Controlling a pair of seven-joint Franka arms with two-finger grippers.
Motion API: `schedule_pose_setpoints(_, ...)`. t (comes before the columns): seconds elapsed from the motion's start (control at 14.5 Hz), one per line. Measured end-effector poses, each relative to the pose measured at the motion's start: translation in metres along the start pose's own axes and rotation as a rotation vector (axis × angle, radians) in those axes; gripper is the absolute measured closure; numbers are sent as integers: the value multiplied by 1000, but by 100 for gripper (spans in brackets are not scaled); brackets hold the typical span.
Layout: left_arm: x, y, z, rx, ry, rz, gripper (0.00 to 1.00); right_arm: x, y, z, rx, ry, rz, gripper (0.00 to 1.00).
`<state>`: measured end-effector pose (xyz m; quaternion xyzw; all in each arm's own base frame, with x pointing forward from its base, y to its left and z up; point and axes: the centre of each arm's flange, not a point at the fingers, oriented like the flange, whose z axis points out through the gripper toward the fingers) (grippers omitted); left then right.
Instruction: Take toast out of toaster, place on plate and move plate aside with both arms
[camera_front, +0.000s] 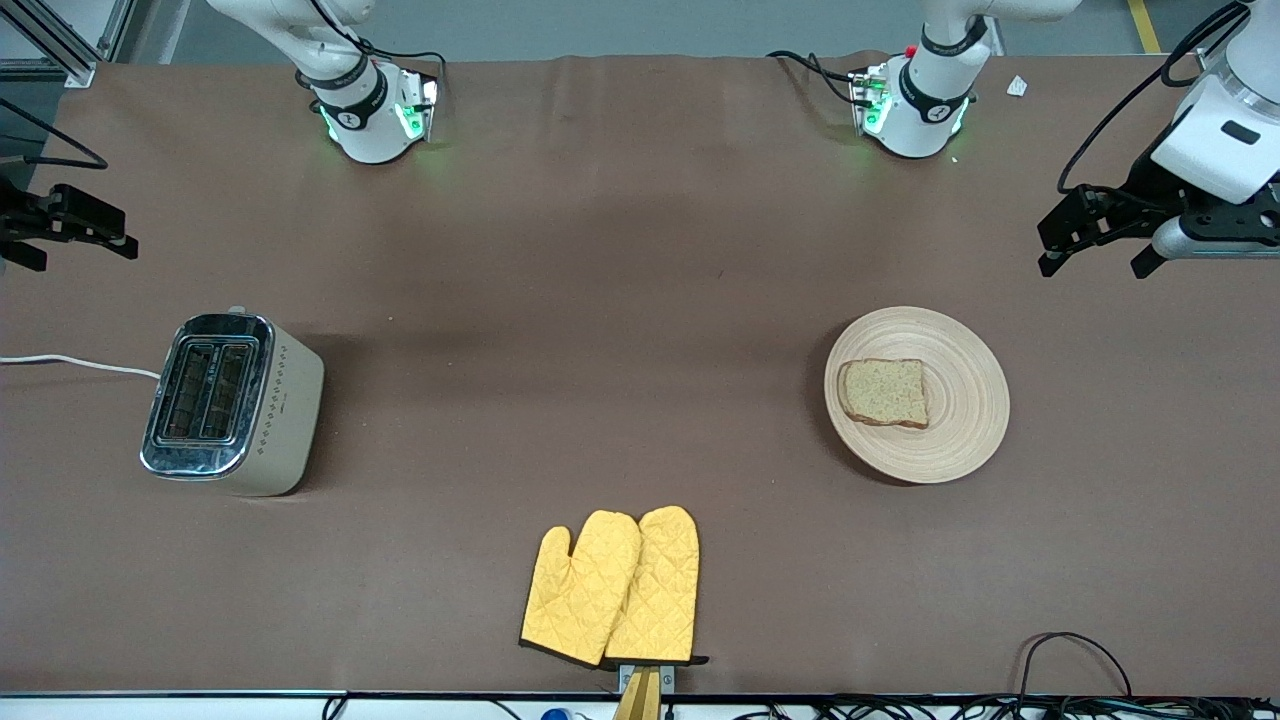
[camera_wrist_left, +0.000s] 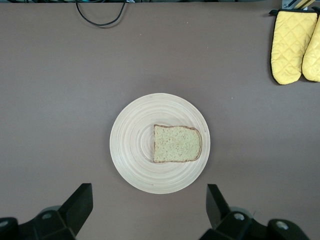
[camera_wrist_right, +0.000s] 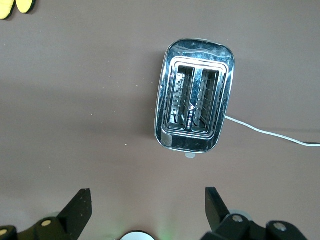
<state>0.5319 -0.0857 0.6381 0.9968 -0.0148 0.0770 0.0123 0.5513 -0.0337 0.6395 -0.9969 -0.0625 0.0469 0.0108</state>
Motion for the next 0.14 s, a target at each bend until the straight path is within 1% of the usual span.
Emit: schedule_pose_setpoints(0.14,-2,0,-2,3,-19,0,0,0,0,0,0,-1,-1,0)
